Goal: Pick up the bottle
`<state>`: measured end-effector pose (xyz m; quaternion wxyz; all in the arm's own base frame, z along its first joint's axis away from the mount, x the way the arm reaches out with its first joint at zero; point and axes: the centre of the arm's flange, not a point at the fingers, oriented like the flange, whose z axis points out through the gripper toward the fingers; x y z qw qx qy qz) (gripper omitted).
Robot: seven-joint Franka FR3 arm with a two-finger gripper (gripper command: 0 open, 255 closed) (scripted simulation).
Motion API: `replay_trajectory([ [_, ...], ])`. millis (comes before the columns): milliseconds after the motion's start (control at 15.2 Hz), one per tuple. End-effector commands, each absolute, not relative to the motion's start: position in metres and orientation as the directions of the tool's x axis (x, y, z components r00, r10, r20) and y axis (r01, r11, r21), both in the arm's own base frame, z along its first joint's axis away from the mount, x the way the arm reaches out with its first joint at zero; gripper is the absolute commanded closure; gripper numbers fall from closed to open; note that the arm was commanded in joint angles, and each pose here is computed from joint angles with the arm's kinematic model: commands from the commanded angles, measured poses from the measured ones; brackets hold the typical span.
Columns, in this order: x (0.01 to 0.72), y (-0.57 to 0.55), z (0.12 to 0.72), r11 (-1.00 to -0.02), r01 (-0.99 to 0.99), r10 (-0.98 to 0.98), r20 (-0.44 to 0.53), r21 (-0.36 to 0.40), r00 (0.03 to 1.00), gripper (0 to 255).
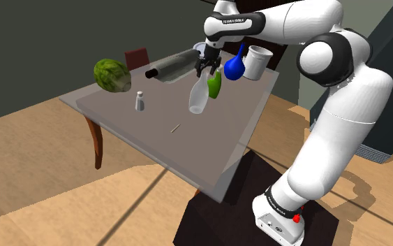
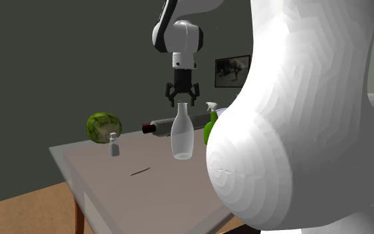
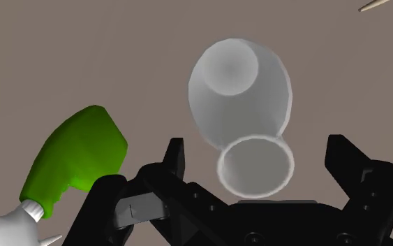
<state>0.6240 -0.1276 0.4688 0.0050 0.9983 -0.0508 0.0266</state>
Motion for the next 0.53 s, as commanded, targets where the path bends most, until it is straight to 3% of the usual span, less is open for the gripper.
replay_trajectory([
  [0, 0.6245, -0.1292, 0.4581, -0.995, -0.102, -0.101, 0.054, 0.007, 0.993, 0],
  [198, 0.6245, -0.1292, 0.4498, -0.995, -0.102, -0.101, 0.054, 0.007, 0.993, 0],
  [264, 0.6243, -0.1291, 0.4494, -0.995, -0.102, -0.101, 0.054, 0.007, 0.993, 255],
  [462, 0.6248, -0.1297, 0.4488, -0.995, -0.102, -0.101, 0.054, 0.007, 0.993, 255],
])
